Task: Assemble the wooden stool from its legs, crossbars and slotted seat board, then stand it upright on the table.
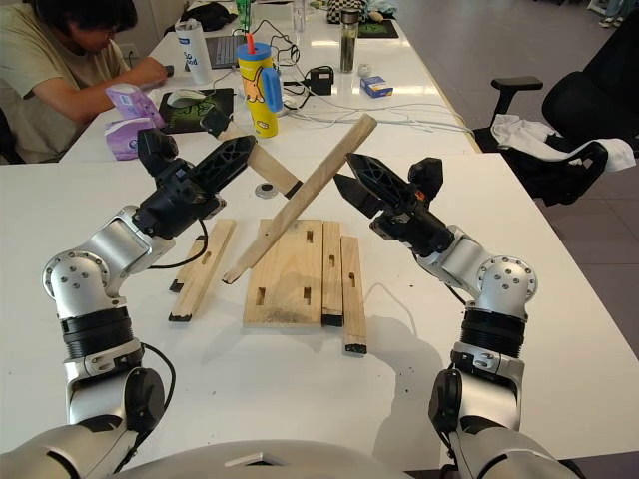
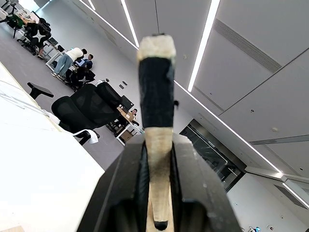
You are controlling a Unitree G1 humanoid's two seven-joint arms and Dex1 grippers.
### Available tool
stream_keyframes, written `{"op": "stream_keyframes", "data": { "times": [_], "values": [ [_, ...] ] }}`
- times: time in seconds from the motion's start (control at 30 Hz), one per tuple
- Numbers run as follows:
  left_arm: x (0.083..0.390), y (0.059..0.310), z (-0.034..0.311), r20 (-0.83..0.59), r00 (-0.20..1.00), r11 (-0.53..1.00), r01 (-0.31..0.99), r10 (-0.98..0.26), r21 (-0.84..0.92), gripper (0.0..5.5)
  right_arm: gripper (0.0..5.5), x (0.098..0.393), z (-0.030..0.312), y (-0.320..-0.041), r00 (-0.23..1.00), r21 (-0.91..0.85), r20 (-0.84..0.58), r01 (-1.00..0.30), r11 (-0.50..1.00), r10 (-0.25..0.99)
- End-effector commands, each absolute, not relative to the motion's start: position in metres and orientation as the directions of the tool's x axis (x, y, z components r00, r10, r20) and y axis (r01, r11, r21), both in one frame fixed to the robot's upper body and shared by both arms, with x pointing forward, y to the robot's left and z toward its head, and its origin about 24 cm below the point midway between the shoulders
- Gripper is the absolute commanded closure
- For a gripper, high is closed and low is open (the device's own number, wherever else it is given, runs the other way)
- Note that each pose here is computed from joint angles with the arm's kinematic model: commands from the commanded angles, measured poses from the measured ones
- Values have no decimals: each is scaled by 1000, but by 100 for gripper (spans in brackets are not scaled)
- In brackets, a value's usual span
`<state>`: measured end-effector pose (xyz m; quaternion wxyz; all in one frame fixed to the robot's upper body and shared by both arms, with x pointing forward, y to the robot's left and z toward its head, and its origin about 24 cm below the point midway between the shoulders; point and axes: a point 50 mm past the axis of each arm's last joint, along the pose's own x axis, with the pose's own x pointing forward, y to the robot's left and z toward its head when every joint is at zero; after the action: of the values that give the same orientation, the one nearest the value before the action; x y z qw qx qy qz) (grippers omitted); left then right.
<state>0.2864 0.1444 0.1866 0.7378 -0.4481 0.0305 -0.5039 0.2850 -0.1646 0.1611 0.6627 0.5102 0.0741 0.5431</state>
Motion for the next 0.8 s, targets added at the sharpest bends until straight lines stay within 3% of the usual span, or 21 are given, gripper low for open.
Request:
{"op": "stream_keyframes", "data": {
  "times": [0.03, 0.53, 0.63, 0.8],
  "values": [
    [282, 138, 183, 387, 474, 80, 707, -791, -702, 511, 91, 283, 171, -157, 358, 736, 458, -666, -120, 814],
    [286, 138, 181, 351, 500, 112, 684, -791, -721, 511, 329, 278, 172, -157, 333, 699, 494, -701, -140, 803],
    [284, 137, 182, 334, 491, 142, 705, -804, -695, 511, 342, 278, 170, -158, 345, 694, 488, -710, -117, 802],
    [288, 143, 190, 398, 514, 112, 707, -760, -698, 420, 342, 278, 164, -159, 358, 701, 474, -706, -100, 805]
  ]
}}
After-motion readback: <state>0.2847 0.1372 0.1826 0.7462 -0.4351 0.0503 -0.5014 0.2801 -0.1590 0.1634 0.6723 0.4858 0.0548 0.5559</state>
